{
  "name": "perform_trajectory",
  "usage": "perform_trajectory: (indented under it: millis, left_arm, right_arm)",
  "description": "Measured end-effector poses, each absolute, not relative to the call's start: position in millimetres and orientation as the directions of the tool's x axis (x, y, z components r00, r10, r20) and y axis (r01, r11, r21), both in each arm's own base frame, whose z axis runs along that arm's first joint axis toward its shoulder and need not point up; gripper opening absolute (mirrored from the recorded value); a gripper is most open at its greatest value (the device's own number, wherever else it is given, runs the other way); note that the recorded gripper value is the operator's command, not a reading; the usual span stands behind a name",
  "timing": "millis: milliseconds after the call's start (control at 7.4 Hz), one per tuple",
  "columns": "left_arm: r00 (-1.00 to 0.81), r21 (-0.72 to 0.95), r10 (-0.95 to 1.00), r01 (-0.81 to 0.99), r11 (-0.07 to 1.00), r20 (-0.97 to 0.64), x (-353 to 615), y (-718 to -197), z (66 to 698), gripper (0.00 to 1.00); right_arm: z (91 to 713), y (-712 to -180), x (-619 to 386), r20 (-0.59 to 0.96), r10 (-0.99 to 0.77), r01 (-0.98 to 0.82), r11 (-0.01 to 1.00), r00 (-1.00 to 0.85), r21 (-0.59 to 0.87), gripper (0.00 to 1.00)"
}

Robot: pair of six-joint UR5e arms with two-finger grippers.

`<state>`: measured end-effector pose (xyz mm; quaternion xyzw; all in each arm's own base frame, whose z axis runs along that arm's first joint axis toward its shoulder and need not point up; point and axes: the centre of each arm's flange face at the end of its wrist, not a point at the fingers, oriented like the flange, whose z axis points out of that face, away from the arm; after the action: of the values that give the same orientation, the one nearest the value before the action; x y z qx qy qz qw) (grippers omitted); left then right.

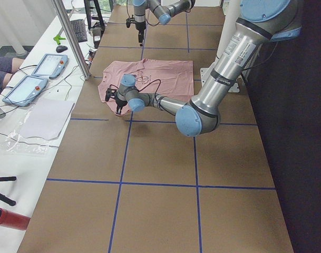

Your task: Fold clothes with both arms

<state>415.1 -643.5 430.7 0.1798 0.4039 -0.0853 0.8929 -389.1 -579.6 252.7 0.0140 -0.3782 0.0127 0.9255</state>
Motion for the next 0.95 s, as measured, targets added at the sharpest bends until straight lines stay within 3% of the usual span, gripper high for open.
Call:
perform_trajectory:
  millis: [270, 676, 946]
  left_arm:
    - [0.614, 0.183, -0.053, 0.316, 0.931, -0.787, 417, -654, 390, 0.0]
    - [0.506, -0.004, -0.206, 0.371, 0.929, -0.837, 474, -656, 267, 0.0]
    - [0.496, -0.057, -0.269, 0.401, 0.915, -0.826, 523, -657, 239, 0.0]
  right_arm:
    - [253, -580, -388, 0.7, 0.013, -0.035, 0.999, 0.714, 0.016, 1.0]
    - [255, -581, -386, 0.7, 0.013, -0.035, 0.999, 0.714, 0.017, 1.0]
    - [258, -582, -384, 0.697, 0.024, -0.042, 0.999, 0.717, 0.009, 1.0]
